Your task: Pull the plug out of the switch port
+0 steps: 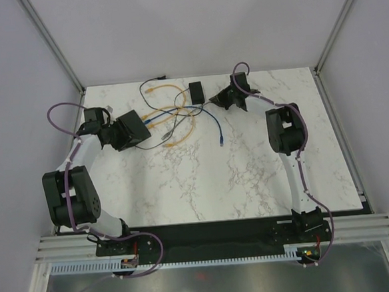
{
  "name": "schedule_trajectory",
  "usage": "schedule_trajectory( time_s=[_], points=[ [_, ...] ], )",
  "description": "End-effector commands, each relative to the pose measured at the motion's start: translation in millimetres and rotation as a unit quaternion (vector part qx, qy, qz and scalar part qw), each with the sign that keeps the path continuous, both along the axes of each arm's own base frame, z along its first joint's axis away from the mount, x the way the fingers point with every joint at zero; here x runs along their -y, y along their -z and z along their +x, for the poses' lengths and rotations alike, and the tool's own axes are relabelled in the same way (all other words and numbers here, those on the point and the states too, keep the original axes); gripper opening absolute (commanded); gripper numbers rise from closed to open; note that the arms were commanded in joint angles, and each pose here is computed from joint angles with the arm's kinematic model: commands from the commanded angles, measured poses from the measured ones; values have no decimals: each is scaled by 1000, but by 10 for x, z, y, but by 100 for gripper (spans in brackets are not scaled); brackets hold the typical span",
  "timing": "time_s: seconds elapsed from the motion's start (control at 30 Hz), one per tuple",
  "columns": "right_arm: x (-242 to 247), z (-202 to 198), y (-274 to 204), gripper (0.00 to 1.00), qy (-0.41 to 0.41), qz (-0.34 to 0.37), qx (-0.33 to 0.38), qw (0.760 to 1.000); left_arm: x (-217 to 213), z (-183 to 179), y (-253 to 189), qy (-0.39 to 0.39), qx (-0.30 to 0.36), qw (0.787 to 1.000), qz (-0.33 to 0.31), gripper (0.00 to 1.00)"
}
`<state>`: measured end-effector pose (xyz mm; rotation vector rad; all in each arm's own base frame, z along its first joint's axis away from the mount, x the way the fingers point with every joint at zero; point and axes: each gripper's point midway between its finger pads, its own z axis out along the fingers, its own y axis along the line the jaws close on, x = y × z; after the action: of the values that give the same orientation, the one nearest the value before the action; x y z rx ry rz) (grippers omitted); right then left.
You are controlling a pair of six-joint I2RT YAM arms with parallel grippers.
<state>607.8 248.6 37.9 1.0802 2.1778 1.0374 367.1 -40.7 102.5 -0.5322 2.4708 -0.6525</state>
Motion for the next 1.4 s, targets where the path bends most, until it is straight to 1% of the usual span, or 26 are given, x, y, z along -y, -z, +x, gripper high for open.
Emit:
schedule_trajectory(
  time_s=[0.0,0.07,0.1,0.13,0.17,0.2,0.3,0.33,0.37,0.47,0.57,0.6,0.63,0.67,0.7,0.73,0.77,0.8,0.93,0.97,1.0,1.17,1.23,1.27,1.33,1.37],
  points=[
    [229,-161,-644,0,-47,-58,49,996,-34,8,-109,22,25,999,23,47],
    [361,-291,-758,0,-80,-108,54,989,-35,12,-86,23,22,999,25,46],
    [431,-297,-1056,0,-85,-126,80,985,-41,13,-75,23,21,999,25,47],
    [533,-373,-1092,0,-105,-172,83,976,-41,13,-64,23,20,999,25,46],
    [571,-399,-1220,0,-113,-190,94,971,-41,10,-54,23,17,999,26,46],
    [610,-424,-1502,0,-115,-203,121,965,-38,6,-45,24,15,999,24,46],
    [828,-511,-1847,0,-128,-266,142,945,-20,3,-11,26,10,999,18,46],
    [910,-626,-1809,0,-137,-288,114,941,-18,9,-6,26,9,999,18,46],
    [1031,-649,-1835,0,-141,-326,111,928,-24,14,-6,25,9,999,19,46],
    [1228,-843,-2062,0,-147,-360,105,915,-22,14,-6,26,9,999,18,46],
    [1429,-1038,-1915,0,-154,-364,55,917,-25,-4,-2,26,8,999,19,46],
    [1550,-1030,-1984,0,-145,-393,48,907,-27,-7,-6,25,9,999,20,46],
    [1607,-1197,-1904,0,-164,-402,8,901,-29,-11,-20,25,11,999,21,46],
    [1658,-1225,-1815,0,-173,-412,-15,894,-31,-8,-33,24,14,999,22,46],
    [1785,-1224,-1918,0,-159,-440,-23,884,-33,-21,-32,24,12,999,23,46],
    [1885,-1385,-1839,0,-170,-455,-64,871,-36,-24,-30,23,12,999,24,46],
    [1990,-1418,-1778,0,-169,-477,-87,858,-40,-35,-22,22,11,999,25,46],
    [2188,-1498,-1724,0,-163,-517,-118,832,-42,-35,-23,22,12,999,26,46],
    [2518,-1634,-1379,0,-171,-568,-191,782,-43,-47,-4,21,9,999,26,46],
    [2580,-1669,-1219,0,-177,-566,-212,777,-50,-45,-14,19,10,999,26,46],
    [2626,-1658,-1148,2,-176,-566,-218,775,-40,-42,-24,20,11,999,26,46],
    [2789,-1569,-735,6,-188,-586,-260,744,-40,-49,-52,15,10,1000,23,46],
    [2801,-1539,-655,10,-190,-582,-268,743,-7,-44,-84,16,10,1000,13,46],
    [2808,-1509,-618,28,-189,-583,-271,742,4,-47,-84,17,7,1000,10,46],
    [2801,-1501,-623,44,-190,-582,-269,744,6,-35,-111,16,8,1000,8,46],
    [2789,-1481,-647,50,-188,-580,-264,747,-2,-32,-117,15,7,1000,9,46]
  ],
)
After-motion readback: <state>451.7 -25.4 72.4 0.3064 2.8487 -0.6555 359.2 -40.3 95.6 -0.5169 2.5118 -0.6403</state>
